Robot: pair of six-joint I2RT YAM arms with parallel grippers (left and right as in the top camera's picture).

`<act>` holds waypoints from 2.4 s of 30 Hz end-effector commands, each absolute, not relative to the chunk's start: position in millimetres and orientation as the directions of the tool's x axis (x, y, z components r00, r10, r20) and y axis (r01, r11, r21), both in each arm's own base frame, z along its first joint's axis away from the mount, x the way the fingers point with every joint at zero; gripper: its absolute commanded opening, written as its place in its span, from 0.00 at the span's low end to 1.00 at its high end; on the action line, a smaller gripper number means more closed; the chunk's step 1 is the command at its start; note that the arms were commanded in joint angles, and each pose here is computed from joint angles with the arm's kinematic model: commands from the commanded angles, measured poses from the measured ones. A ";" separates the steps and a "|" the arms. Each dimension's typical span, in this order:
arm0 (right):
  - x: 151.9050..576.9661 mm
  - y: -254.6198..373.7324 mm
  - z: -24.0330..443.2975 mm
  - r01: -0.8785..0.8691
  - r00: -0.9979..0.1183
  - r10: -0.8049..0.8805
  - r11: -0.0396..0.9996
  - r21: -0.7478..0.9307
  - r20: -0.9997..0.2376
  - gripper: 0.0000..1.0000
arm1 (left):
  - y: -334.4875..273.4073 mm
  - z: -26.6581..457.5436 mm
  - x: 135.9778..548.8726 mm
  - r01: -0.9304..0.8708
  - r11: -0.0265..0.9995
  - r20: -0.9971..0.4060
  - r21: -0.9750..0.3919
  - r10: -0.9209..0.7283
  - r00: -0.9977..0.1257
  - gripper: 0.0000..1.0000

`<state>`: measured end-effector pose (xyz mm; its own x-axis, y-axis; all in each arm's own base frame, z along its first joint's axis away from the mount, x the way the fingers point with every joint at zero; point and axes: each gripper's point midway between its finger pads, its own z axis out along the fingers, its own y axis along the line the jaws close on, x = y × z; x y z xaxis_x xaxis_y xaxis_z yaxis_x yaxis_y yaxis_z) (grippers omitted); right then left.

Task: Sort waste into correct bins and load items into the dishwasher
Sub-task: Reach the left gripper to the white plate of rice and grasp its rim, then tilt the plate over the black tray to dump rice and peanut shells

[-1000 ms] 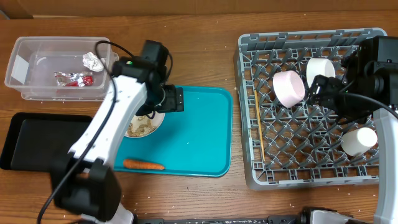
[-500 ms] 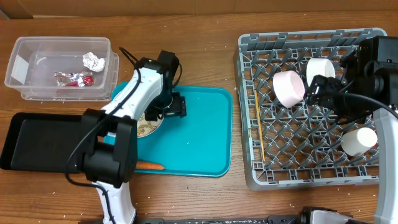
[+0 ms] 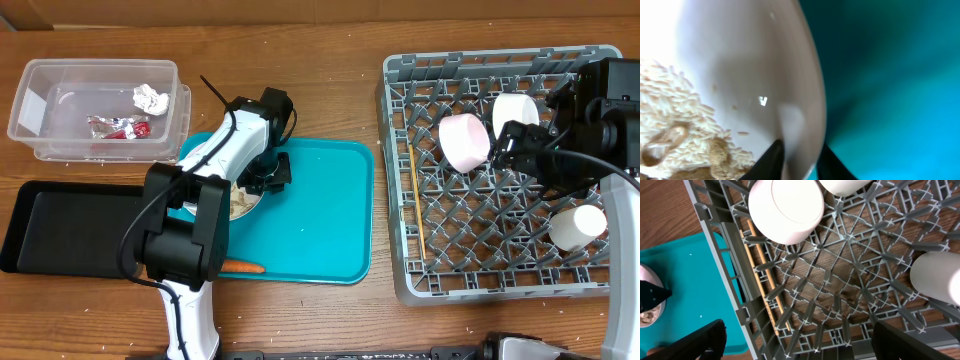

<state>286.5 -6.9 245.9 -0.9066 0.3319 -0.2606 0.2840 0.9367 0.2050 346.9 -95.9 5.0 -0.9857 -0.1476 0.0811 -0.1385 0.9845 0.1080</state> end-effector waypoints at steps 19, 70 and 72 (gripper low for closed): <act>287.5 -6.3 254.3 0.273 -0.900 0.328 0.938 0.215 -0.288 0.95 | -67.6 5.1 329.5 -0.114 0.950 0.123 0.291 -0.155 -0.980 0.04; 284.5 -7.9 253.0 0.276 -0.903 0.325 0.940 0.201 -0.280 0.93 | 71.4 148.8 319.1 -0.340 0.938 -0.054 -0.061 -0.343 -0.938 0.04; 284.3 -7.9 252.9 0.276 -0.904 0.325 0.940 0.200 -0.278 0.93 | 77.5 149.6 320.7 -0.357 0.929 -0.063 -0.098 -0.364 -0.929 0.04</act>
